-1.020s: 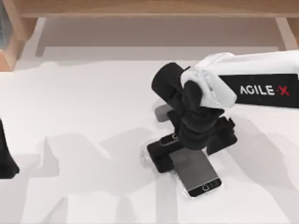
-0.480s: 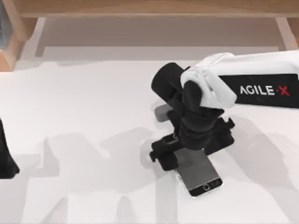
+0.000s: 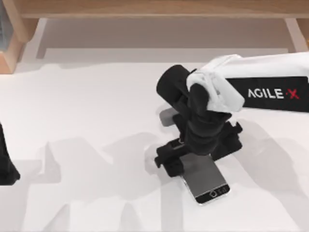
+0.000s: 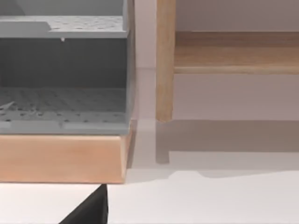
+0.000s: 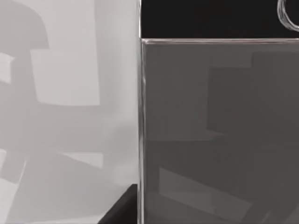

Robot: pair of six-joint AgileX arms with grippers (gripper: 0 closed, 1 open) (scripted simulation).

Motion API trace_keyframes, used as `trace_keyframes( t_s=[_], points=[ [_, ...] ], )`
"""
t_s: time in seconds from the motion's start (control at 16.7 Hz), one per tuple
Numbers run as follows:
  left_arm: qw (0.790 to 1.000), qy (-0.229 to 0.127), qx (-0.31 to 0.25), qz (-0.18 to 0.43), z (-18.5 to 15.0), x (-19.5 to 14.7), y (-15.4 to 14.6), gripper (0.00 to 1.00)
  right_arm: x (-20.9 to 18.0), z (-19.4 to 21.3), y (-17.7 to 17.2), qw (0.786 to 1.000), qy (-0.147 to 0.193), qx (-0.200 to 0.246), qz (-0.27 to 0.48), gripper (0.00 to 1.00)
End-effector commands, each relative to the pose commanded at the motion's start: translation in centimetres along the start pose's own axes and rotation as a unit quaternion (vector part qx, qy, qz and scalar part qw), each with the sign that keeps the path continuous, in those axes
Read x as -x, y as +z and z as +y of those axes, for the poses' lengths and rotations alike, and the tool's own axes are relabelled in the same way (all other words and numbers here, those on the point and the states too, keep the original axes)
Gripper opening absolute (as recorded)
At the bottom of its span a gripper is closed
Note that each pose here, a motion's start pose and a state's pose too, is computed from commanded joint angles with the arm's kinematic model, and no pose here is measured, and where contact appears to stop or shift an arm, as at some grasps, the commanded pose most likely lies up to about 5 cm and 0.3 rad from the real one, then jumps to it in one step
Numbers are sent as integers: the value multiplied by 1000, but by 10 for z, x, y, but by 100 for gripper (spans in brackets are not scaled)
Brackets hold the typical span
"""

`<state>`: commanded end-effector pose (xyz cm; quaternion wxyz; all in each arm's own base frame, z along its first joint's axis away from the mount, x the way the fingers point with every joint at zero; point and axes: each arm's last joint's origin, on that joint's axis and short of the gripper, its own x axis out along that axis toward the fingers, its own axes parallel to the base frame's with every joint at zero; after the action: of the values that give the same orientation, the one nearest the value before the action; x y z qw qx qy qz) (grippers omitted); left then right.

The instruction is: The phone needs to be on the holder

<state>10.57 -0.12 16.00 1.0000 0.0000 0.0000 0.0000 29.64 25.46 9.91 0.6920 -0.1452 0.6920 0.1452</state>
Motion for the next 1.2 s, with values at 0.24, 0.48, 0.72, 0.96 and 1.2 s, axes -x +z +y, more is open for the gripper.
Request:
trace_keyframes(
  t_s=[0.24, 0.48, 0.72, 0.96, 1.2],
  points=[
    [1000, 0, 0, 0, 0, 0, 0, 100, 20, -1, 1, 1000, 0, -1, -15, 0],
    [1000, 0, 0, 0, 0, 0, 0, 100, 33, -1, 0, 1000, 0, -1, -14, 0],
    [1000, 0, 0, 0, 0, 0, 0, 100, 33, -1, 0, 1000, 0, -1, -13, 0],
    [1000, 0, 0, 0, 0, 0, 0, 100, 55, -16, 7, 999, 9, -19, -49, 0],
    [1000, 0, 0, 0, 0, 0, 0, 100, 97, -77, 6, 988, 17, -90, -122, 0]
  ],
)
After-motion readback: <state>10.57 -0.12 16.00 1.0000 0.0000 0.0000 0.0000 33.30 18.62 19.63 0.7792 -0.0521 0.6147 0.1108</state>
